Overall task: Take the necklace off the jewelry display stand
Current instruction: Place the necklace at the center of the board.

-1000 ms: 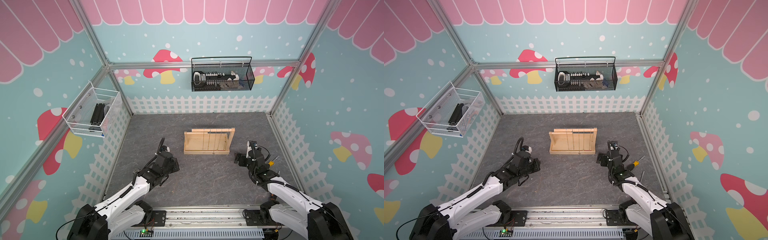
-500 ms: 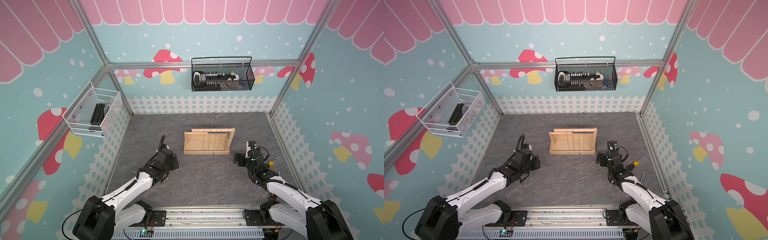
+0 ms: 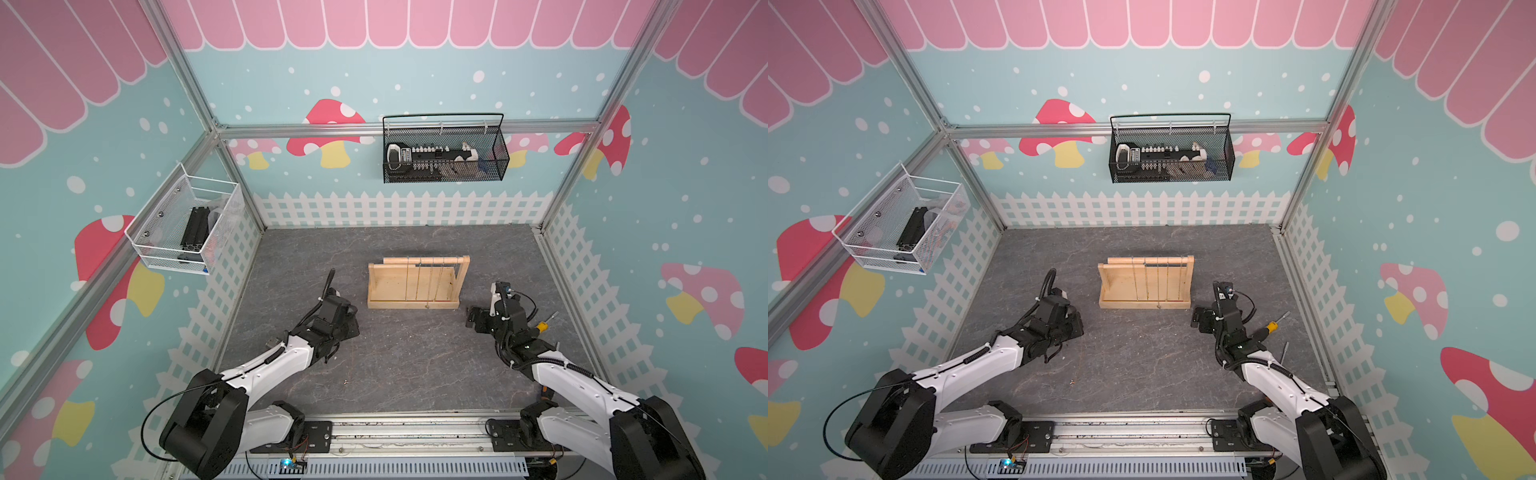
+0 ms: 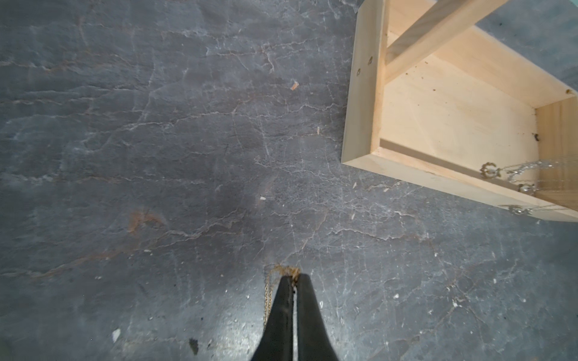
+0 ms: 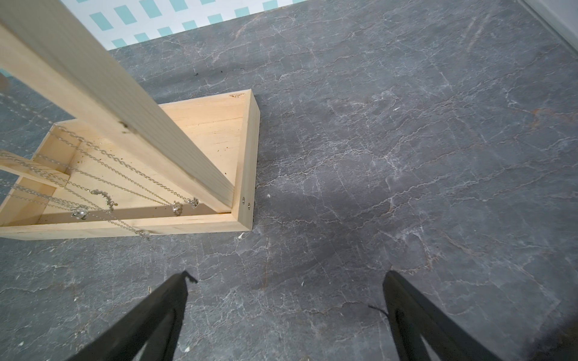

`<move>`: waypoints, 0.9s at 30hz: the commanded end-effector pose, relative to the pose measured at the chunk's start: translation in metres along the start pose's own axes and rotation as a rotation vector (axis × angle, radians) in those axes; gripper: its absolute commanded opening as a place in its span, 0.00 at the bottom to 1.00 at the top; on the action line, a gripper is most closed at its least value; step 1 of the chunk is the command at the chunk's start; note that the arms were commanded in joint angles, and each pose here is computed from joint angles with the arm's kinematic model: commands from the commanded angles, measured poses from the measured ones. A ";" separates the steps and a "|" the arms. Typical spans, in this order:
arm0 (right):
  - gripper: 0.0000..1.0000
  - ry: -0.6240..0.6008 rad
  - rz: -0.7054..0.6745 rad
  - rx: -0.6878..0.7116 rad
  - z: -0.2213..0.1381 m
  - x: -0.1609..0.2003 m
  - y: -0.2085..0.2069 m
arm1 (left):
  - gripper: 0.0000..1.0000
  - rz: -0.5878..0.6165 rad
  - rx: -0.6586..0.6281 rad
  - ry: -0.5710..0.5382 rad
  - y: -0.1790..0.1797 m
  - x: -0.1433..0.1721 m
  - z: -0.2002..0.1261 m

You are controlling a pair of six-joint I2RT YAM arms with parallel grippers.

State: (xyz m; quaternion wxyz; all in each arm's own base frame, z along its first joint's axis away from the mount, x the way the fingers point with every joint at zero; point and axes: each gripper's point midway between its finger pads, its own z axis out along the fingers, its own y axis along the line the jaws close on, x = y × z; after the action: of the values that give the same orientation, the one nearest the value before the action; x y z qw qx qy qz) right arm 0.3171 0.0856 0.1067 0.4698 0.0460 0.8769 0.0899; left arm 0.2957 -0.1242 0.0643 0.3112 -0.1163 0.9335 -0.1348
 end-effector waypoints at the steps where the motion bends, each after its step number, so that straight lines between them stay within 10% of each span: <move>1: 0.99 -0.015 0.020 -0.017 0.000 -0.006 0.006 | 0.00 0.002 0.000 -0.058 -0.007 -0.021 0.003; 27: 0.99 -0.006 0.020 -0.018 0.001 -0.006 0.007 | 0.00 0.030 -0.034 -0.007 -0.011 -0.017 0.054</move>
State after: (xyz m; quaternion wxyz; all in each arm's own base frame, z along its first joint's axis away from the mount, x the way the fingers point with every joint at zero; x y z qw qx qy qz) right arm 0.3170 0.0866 0.1060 0.4683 0.0457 0.8775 0.0928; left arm 0.3283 -0.1374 0.0272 0.2933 -0.1071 0.9432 -0.1136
